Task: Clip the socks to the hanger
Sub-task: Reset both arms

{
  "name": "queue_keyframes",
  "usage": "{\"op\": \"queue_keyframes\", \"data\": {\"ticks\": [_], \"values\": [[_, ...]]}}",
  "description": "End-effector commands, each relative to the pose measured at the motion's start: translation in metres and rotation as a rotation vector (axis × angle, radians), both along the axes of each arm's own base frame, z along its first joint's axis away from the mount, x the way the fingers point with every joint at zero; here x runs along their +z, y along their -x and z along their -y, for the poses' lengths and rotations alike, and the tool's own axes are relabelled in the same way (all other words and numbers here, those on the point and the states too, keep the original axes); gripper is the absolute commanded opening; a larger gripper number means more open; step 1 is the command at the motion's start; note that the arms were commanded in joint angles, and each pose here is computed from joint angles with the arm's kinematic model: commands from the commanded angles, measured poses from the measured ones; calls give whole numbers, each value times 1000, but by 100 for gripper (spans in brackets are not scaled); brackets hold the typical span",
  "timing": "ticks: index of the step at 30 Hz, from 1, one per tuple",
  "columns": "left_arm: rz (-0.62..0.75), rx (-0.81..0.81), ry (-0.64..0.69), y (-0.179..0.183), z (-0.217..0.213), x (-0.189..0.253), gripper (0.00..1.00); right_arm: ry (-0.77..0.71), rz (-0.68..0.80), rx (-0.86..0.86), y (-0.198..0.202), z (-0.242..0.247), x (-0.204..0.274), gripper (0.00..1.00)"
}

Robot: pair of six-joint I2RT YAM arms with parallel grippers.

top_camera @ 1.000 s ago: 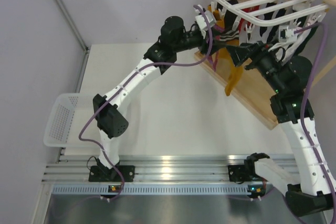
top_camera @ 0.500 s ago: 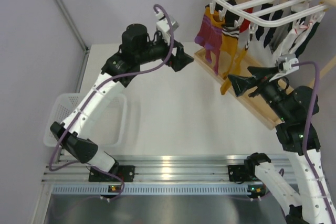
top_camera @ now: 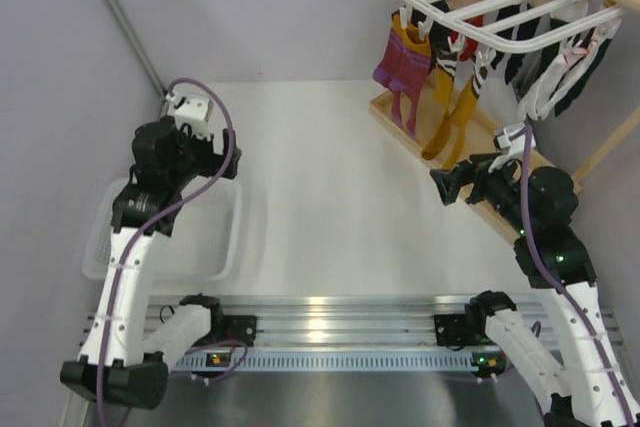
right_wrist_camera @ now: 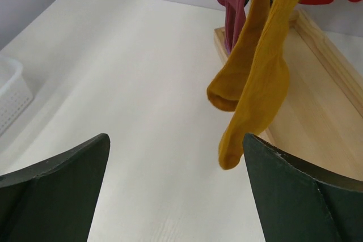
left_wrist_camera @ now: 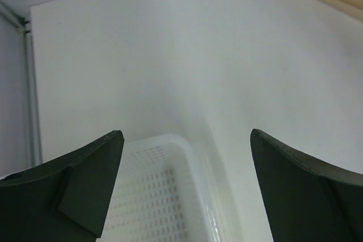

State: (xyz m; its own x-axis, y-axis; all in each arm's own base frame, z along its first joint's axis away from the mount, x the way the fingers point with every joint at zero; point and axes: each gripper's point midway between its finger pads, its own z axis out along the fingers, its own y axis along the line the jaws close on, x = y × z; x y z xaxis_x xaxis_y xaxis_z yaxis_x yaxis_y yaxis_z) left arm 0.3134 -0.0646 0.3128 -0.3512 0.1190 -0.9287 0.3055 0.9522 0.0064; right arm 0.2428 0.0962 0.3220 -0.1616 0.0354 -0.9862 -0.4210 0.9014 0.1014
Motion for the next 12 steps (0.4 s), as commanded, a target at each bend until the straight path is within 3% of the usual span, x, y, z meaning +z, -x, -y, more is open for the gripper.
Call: {"op": "queue_keyframes", "data": {"ticks": [1, 5, 12], "values": [[19, 146, -111, 20, -40, -12, 98, 29, 36, 6, 4, 2, 0, 100], [-31, 206, -150, 35, -55, -38, 98, 28, 27, 10, 7, 2, -4, 100], [-9, 229, -124, 37, -59, -34, 98, 8, 46, 11, 11, 2, 3, 100]]}}
